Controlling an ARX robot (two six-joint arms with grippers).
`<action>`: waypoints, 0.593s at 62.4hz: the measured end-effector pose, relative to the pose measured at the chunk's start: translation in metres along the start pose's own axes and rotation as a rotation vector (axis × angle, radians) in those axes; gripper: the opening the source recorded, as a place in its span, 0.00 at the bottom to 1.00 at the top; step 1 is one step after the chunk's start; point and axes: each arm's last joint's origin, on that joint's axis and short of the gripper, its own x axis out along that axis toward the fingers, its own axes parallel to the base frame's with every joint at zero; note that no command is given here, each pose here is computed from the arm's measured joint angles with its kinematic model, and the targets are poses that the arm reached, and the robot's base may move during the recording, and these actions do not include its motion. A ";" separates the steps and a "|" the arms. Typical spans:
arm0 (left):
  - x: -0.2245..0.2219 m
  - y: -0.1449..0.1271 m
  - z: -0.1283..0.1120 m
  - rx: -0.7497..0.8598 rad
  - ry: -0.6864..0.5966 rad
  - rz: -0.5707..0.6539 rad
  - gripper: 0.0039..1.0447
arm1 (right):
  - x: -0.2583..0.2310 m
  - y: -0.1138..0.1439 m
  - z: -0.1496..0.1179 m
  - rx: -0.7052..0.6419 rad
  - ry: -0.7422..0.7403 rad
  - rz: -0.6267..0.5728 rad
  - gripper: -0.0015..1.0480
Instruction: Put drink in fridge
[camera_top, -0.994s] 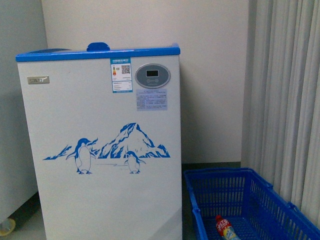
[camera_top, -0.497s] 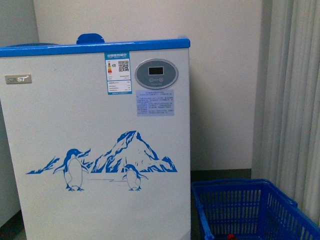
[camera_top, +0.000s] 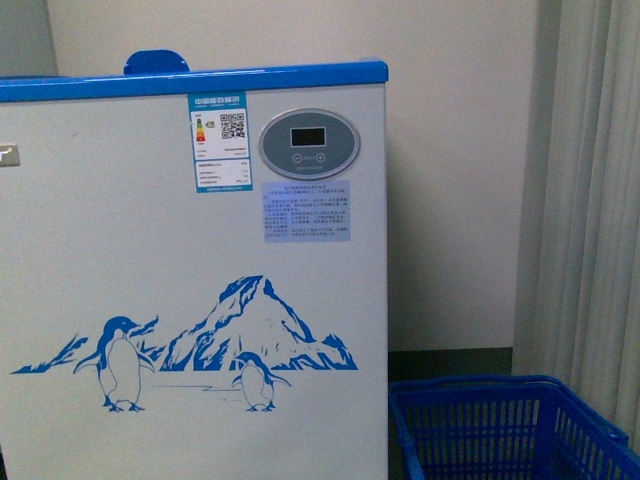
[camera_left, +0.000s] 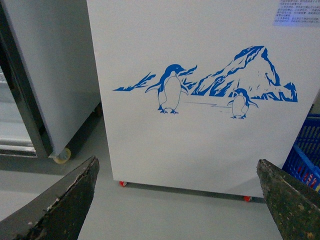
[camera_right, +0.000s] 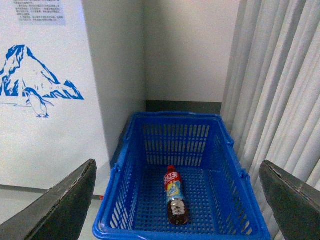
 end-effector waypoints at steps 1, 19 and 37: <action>0.000 0.000 0.000 0.000 0.000 0.000 0.92 | 0.000 0.000 0.000 0.000 0.000 0.000 0.93; 0.000 0.000 0.000 0.000 0.000 0.000 0.92 | 0.000 0.000 0.000 0.000 0.000 0.000 0.93; 0.000 0.000 0.000 0.000 0.000 0.000 0.92 | 0.000 0.000 0.000 0.000 0.000 0.000 0.93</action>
